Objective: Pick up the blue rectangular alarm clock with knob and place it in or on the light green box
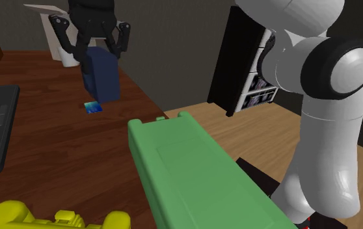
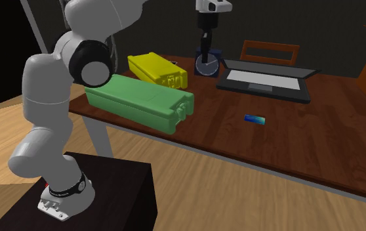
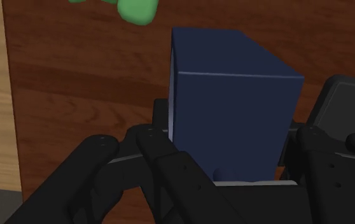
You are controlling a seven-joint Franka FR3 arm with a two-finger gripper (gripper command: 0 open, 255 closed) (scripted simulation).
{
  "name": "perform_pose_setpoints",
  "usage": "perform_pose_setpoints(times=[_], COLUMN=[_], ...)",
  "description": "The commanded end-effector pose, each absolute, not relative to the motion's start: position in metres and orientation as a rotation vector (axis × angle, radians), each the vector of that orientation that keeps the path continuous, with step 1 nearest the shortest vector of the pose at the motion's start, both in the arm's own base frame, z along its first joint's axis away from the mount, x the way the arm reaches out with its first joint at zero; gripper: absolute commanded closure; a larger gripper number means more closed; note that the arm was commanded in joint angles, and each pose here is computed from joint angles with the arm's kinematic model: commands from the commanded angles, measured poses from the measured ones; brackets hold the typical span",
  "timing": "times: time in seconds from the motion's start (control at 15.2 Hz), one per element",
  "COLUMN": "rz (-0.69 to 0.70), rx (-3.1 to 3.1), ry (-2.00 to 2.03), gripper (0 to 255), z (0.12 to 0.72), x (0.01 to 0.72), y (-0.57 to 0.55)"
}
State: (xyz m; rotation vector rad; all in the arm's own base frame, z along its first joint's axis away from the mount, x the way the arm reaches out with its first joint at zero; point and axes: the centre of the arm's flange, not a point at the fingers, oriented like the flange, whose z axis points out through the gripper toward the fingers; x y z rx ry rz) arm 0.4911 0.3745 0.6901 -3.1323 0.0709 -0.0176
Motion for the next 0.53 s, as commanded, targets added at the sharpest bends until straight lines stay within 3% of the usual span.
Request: perform_pose_setpoints(times=[0.0,0.46], rz=[-0.018,-0.018], rx=[-3.132,-3.132], ry=[0.07,0.07], gripper=[255,255], z=[0.693,0.698], x=[0.472,0.381], y=[0.371,0.356])
